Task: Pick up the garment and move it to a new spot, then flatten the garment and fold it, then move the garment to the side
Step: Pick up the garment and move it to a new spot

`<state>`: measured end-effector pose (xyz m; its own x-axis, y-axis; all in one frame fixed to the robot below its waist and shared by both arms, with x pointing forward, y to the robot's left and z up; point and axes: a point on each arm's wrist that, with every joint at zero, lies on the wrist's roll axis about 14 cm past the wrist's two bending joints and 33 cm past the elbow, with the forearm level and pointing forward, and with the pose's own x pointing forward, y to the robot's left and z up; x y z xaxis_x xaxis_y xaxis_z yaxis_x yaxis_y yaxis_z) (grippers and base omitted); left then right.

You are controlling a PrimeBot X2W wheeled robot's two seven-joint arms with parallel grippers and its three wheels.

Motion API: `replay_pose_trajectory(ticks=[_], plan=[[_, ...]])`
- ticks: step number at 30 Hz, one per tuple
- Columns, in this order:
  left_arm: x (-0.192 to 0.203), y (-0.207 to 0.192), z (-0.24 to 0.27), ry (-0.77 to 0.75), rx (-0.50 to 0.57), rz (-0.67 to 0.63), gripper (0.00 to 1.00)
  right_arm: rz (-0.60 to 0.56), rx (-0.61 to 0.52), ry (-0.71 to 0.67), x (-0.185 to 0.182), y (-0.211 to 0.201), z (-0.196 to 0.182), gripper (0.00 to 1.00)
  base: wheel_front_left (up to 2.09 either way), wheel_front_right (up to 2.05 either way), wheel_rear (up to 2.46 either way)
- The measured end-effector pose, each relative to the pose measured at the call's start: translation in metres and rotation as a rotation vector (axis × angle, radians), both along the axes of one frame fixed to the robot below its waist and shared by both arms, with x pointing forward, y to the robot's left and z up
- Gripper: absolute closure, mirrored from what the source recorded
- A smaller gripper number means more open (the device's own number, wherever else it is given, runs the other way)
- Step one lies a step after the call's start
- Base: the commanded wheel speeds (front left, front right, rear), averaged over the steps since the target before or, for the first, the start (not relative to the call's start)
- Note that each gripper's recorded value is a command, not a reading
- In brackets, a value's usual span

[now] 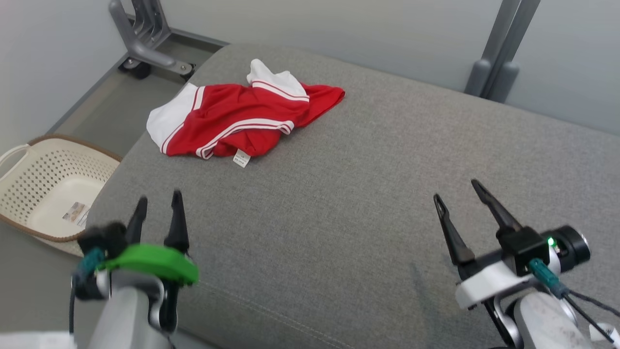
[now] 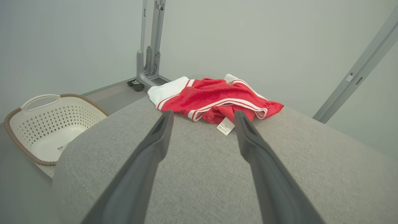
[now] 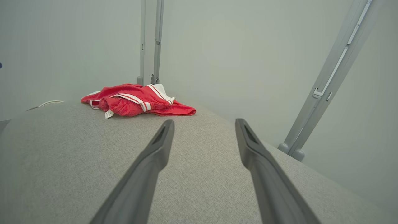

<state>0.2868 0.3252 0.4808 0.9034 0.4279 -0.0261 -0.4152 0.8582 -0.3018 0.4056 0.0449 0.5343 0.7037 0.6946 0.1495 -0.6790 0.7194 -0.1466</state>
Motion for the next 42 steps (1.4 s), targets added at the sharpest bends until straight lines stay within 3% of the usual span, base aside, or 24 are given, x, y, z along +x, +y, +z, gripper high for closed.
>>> replay_pose_trajectory(ticks=[3, 7, 8, 19, 27, 29, 30, 33, 42], plan=[[0.041, 0.018, 0.027, -0.031, -0.005, -0.001, 0.00, 0.046, 0.007, -0.061, 0.019, 0.015, 0.014, 0.00, 0.00, 0.00, 0.00], [0.084, 0.046, 0.039, 0.050, 0.005, -0.006, 0.00, 0.060, 0.022, -0.097, 0.049, 0.021, 0.016, 0.00, 0.00, 0.00, 0.00], [0.095, 0.049, 0.035, 0.076, -0.038, -0.004, 0.00, 0.059, 0.021, -0.093, 0.056, 0.021, 0.011, 0.00, 0.00, 0.00, 0.00], [0.179, 0.048, -0.054, 0.418, -0.134, -0.074, 0.00, 0.046, -0.001, 0.069, 0.090, 0.003, -0.083, 0.00, 0.00, 0.00, 0.00], [0.194, 0.029, -0.135, 0.584, -0.214, -0.082, 0.00, -0.051, -0.025, 0.148, 0.099, -0.038, -0.124, 0.00, 0.00, 0.00, 0.00], [0.199, 0.024, -0.145, 0.601, -0.222, -0.092, 0.80, -0.083, -0.035, 0.162, 0.099, -0.051, -0.131, 0.00, 0.00, 0.00, 0.00], [0.202, 0.021, -0.148, 0.605, -0.220, -0.100, 1.00, -0.096, -0.038, 0.169, 0.099, -0.055, -0.133, 0.00, 0.00, 0.00, 0.00], [0.220, 0.000, -0.145, 0.554, -0.273, -0.148, 1.00, -0.134, -0.050, 0.195, 0.095, -0.069, -0.139, 0.00, 0.00, 0.00, 0.00], [0.250, -0.113, -0.082, 0.379, -0.146, -0.544, 1.00, -0.185, 0.009, 0.287, 0.058, -0.071, -0.129, 0.00, 0.00, 0.00, 0.00]])
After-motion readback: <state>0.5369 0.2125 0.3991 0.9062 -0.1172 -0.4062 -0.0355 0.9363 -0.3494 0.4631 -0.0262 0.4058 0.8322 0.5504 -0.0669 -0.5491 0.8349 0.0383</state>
